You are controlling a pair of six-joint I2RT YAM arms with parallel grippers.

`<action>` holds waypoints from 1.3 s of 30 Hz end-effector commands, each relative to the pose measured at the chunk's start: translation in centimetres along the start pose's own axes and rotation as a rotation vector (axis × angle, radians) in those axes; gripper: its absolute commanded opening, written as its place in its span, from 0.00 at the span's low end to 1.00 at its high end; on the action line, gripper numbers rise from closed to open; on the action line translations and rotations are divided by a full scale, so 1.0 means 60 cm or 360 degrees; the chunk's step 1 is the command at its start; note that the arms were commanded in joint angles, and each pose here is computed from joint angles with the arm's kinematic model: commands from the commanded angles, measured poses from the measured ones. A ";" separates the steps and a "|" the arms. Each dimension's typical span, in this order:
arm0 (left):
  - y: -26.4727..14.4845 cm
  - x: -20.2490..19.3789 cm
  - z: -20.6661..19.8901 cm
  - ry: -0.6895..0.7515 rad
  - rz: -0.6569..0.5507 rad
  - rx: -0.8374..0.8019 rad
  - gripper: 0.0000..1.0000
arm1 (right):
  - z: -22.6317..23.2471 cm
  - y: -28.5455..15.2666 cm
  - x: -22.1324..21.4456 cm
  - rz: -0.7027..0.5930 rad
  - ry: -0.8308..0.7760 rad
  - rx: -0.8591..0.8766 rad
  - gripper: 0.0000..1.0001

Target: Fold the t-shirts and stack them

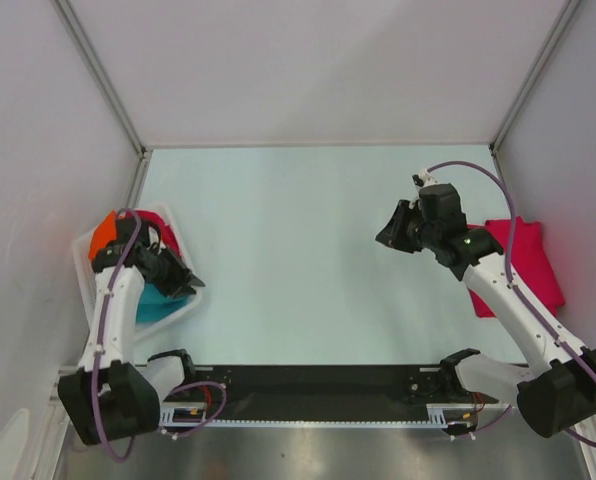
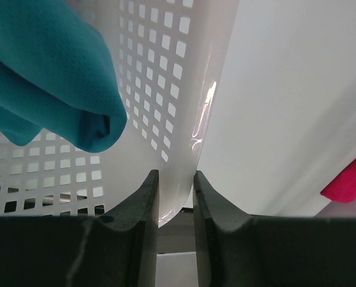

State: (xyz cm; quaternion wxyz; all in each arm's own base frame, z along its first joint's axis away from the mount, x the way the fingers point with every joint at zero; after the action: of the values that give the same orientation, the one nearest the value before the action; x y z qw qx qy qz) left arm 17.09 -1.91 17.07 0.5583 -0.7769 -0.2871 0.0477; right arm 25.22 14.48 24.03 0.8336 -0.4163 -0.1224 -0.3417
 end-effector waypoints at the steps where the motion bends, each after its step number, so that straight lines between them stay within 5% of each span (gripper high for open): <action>1: 0.005 0.104 -0.051 0.0032 -0.0211 -0.0048 0.00 | 0.024 -0.007 0.008 -0.0019 0.0005 0.0093 0.19; 10: 0.082 0.214 -0.163 0.0217 -0.0202 -0.0207 0.00 | 0.020 -0.010 0.013 -0.0040 -0.0004 0.0039 0.19; 19: 0.156 0.305 -0.274 0.0635 -0.0192 0.0087 0.00 | 0.016 -0.017 0.030 -0.0092 -0.0042 -0.0038 0.19; 28: 0.239 0.399 -0.355 0.0623 -0.0187 -0.0007 0.00 | 0.016 -0.021 0.049 -0.0123 -0.0031 -0.0080 0.19; 39: 0.309 0.386 -0.249 0.0464 0.0028 0.0073 0.00 | 0.014 -0.013 0.046 -0.0104 -0.0017 -0.0101 0.19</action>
State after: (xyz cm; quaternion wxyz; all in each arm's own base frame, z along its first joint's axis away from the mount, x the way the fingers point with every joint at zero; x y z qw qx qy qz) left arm 51.63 -9.68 15.75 0.5942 -0.7638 -0.2256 -0.1125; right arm 26.21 13.45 25.00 0.8101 -0.4488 -0.1129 -0.3600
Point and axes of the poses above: each gripper's point midway between its finger pads, its own y axis out along the fingers, its own z axis along the line the jaws close on, x = y × z, the point moved 5 cm from there along -y, back along the fingers, and after that the axes turned 13 degrees about y, right-handed, at the moved point
